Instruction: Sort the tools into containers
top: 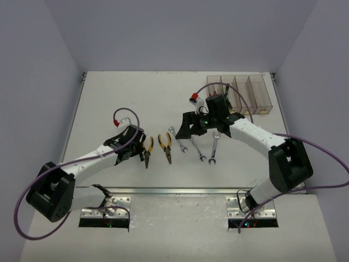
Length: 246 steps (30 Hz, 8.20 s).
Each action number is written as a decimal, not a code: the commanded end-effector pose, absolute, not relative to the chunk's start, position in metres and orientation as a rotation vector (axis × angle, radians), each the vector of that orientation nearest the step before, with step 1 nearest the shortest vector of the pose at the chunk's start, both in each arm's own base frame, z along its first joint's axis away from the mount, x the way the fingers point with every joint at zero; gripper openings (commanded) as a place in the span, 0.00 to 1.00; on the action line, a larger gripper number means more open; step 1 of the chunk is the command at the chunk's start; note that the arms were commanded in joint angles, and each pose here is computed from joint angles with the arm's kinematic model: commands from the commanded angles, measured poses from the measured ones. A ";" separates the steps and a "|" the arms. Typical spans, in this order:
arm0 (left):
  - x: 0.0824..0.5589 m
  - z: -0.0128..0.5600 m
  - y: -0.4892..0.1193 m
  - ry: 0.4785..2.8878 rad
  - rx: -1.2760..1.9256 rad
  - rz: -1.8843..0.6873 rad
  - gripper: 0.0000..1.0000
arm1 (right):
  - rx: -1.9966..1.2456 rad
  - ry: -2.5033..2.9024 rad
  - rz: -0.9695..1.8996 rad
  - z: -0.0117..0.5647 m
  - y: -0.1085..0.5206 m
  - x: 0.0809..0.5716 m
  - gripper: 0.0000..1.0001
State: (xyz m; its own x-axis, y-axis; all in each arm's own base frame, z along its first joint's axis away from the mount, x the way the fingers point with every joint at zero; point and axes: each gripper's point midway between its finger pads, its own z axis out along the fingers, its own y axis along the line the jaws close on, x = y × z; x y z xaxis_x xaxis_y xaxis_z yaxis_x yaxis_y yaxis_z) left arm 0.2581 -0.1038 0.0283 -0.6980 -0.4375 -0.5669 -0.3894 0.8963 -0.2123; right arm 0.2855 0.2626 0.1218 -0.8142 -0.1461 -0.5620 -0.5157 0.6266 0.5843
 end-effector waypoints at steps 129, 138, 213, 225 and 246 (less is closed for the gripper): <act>0.222 0.247 -0.059 1.899 -0.342 -0.195 1.00 | -0.505 2.617 0.228 0.045 0.337 0.340 0.46; 0.222 0.248 -0.058 1.896 -0.346 -0.193 1.00 | -0.491 2.658 0.238 0.019 0.349 0.342 0.41; 0.225 0.243 -0.066 1.948 -0.354 -0.193 1.00 | 0.243 2.128 -0.596 0.172 -0.084 0.602 0.69; 0.280 0.154 -0.138 2.193 -0.475 -0.246 0.94 | 0.158 2.285 -0.080 0.200 0.047 0.507 0.73; 0.325 0.029 -0.126 2.483 -0.525 -0.053 0.43 | -0.250 2.435 0.584 0.139 0.181 0.312 0.72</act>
